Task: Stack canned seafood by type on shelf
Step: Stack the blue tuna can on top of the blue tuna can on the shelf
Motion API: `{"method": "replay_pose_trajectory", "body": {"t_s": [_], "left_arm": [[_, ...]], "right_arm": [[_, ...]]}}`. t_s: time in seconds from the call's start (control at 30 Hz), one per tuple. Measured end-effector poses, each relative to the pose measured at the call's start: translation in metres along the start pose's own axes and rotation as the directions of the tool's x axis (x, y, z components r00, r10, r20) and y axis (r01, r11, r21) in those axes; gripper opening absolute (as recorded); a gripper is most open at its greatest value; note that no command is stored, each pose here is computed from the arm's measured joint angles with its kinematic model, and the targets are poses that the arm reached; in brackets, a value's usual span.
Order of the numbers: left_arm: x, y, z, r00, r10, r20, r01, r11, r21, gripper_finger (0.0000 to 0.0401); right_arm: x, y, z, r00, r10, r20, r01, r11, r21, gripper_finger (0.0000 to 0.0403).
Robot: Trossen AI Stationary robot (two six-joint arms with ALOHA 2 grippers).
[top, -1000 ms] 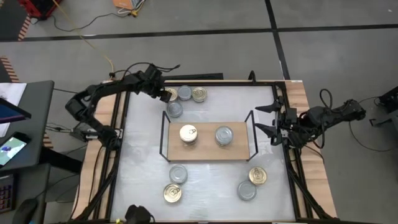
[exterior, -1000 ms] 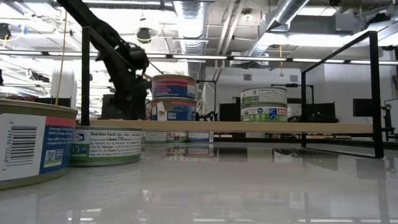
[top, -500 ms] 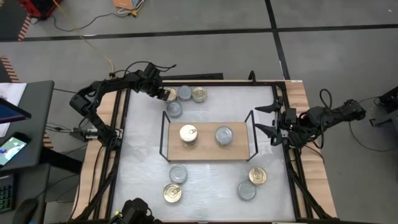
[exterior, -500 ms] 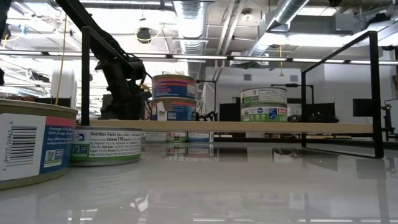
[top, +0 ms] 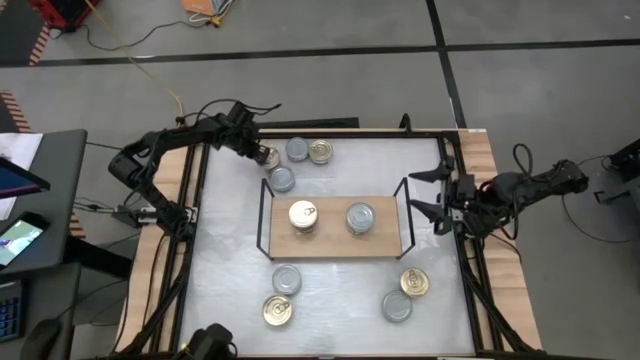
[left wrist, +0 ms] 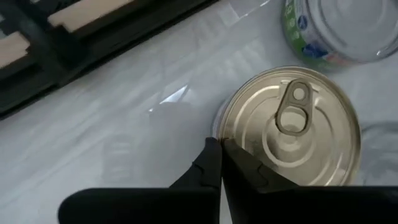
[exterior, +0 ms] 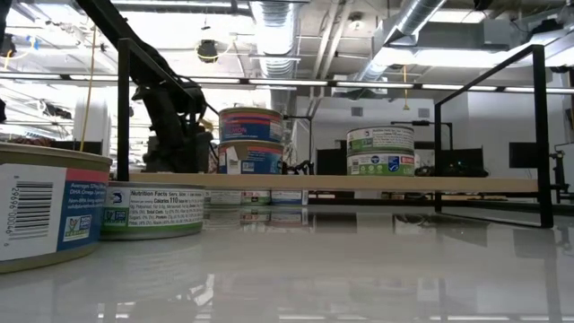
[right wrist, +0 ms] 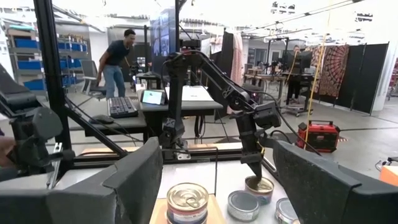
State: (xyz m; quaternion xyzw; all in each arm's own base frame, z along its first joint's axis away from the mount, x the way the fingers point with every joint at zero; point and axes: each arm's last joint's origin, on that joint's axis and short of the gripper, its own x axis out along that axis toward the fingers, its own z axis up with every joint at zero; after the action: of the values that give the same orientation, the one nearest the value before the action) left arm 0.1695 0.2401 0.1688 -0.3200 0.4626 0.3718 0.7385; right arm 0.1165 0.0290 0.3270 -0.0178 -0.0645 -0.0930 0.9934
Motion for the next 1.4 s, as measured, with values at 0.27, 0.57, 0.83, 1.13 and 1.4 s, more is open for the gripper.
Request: {"method": "replay_pose_trajectory", "body": {"t_s": [0.27,0.57,0.83,1.13,1.4], "left_arm": [[-0.011,0.012,-0.011,0.998,0.065,-0.017,-0.065,0.997,-0.037,0.0],[-0.009,0.028,-0.025,0.991,0.106,-0.087,-0.113,0.99,-0.08,0.0],[-0.054,0.023,-0.025,0.988,0.142,0.063,-0.142,0.99,-0.001,0.0],[-0.115,-0.002,-0.042,0.948,0.157,0.278,-0.214,0.959,0.187,0.0058],[-0.119,-0.032,-0.047,0.94,0.123,0.318,-0.265,0.851,0.454,0.0203]], "right_arm": [[0.0,0.0,0.0,1.0,0.0,0.002,0.0,1.0,0.004,0.0329],[0.0,0.0,0.0,1.0,0.0,0.001,0.0,1.0,0.003,0.0329],[0.0,0.0,0.0,1.0,0.0,0.001,0.0,1.0,0.002,0.0329],[0.001,0.0,0.002,1.0,-0.003,0.018,0.002,1.0,0.01,0.0329],[0.005,-0.001,0.0,1.0,-0.029,0.009,0.029,1.0,0.002,0.0329]]}}
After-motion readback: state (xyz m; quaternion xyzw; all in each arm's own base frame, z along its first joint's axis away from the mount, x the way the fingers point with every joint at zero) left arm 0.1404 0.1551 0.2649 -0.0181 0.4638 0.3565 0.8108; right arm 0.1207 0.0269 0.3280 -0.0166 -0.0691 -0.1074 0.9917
